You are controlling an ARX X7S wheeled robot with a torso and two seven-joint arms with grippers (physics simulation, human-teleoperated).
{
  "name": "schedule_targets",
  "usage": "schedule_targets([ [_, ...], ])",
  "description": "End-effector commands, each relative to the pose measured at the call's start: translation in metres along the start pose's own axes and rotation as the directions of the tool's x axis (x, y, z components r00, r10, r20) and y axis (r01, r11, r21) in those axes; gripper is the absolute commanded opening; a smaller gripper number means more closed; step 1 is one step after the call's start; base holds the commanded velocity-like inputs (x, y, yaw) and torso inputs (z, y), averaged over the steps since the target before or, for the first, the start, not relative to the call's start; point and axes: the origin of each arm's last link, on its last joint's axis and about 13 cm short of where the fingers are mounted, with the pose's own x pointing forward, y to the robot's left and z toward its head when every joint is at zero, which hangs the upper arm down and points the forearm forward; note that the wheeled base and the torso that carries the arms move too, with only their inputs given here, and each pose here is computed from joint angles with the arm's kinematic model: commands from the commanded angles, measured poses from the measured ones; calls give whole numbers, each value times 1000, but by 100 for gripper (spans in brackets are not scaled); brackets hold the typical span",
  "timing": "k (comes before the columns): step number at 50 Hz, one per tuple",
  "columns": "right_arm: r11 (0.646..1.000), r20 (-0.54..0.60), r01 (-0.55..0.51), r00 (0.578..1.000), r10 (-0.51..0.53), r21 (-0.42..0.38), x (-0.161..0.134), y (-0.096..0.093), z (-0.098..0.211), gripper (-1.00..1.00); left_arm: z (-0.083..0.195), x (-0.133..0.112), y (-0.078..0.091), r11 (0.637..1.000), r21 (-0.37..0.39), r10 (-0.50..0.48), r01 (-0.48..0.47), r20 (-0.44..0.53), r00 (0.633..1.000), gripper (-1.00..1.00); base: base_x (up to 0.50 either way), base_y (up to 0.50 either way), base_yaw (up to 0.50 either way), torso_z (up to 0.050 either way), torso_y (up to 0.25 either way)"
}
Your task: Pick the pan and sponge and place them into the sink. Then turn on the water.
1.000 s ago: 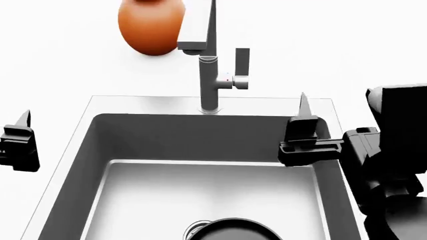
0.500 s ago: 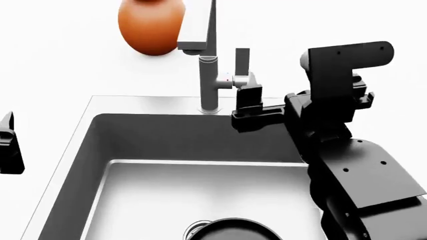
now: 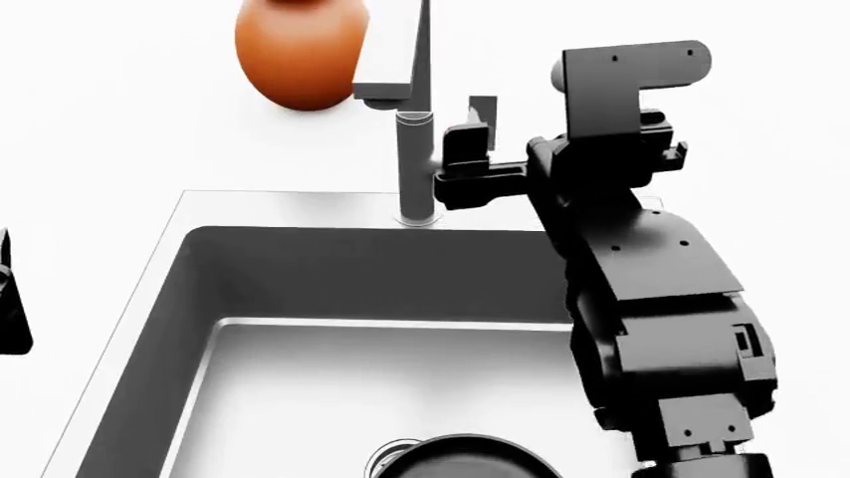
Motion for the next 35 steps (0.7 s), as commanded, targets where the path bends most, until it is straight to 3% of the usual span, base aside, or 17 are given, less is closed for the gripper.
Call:
schedule_targets([
  [1,1000,-35,-11,999,10,-25,25,4,-7,100,-3,-2,5,1000,-8,18,-18,7,1000,100,0,0,0,0,0],
  [28,1000,-78,15,997,-15,2,32,7,-16,100,-8,-6,12,999,-31,34,-34,2,999,100,0,0,0,0,0],
  [35,1000,-56,8,998,-7,17,33,9,-13,100,-9,-3,6,999,-38,23,-23,24,999,100,0,0,0,0,0],
])
